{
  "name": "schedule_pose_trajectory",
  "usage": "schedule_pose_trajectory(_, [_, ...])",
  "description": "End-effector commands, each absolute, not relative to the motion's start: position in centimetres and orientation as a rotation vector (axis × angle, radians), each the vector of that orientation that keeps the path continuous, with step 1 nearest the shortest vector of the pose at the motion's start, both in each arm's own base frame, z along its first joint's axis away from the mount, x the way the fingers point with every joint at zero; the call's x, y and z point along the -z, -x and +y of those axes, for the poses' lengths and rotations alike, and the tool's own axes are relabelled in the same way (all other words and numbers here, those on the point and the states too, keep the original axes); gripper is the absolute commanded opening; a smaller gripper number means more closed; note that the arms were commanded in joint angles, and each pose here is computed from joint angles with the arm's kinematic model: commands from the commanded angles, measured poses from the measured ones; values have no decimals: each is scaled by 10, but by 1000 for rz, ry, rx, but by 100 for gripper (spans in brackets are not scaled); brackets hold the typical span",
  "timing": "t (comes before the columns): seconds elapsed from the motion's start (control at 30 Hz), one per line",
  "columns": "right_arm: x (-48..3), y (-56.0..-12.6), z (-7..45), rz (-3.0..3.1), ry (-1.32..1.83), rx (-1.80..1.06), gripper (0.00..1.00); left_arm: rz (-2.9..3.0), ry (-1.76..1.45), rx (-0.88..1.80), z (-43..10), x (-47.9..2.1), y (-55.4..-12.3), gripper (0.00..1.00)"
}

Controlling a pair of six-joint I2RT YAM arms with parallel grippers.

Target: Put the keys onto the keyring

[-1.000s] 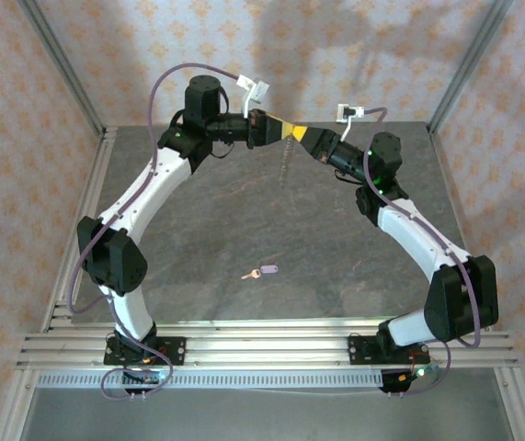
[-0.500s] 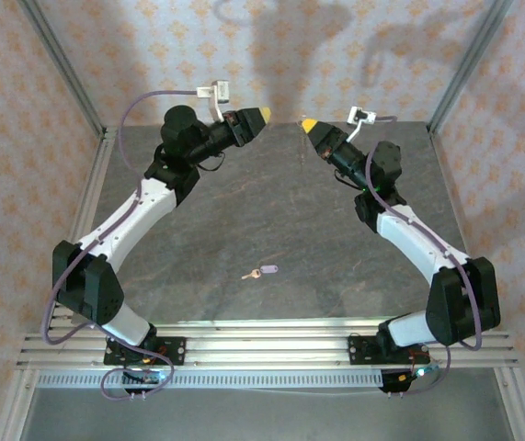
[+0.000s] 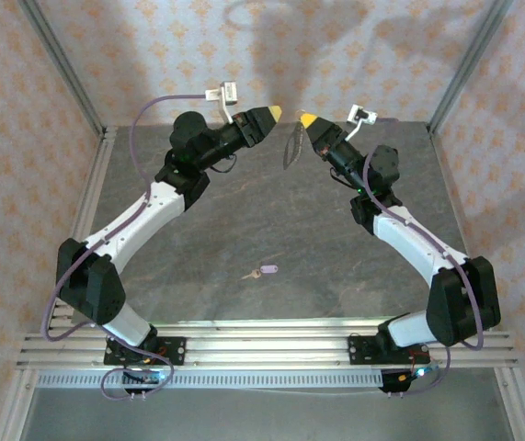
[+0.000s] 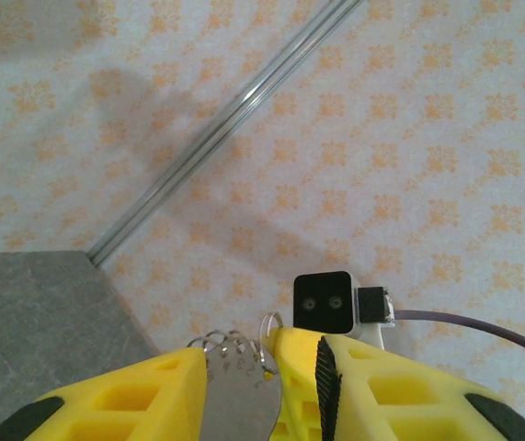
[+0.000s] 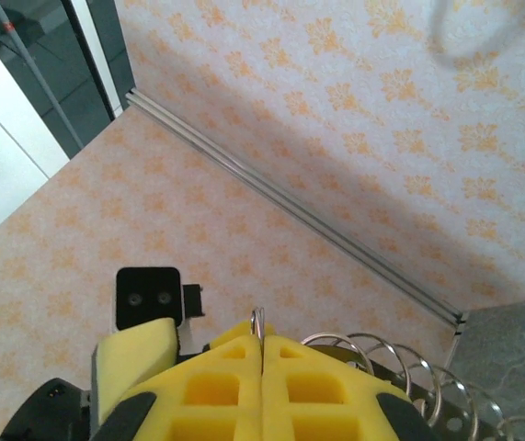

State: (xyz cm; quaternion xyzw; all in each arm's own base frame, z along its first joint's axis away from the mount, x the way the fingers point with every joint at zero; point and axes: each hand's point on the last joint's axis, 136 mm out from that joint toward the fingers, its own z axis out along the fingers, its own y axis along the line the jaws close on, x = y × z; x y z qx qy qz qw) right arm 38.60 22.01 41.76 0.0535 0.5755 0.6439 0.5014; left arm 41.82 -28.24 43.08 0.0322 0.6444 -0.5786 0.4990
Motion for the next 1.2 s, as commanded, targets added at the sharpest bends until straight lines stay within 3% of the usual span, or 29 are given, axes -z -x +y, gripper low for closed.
schedule_pose_trajectory(0.0, [-440,-378,219,1294,-96,-1583,0,1514,-70,1417,-286,-437,-422,37])
schedule_pose_trajectory(0.9, [-440,-377,241,1314,-51,-1626,0,1527,-147,1446,-308,-435,-420,33])
schedule_pose_trajectory(1.17, [-440,-376,242,1324,-41,-1623,0,1538,-164,1449,-313,-431,-418,27])
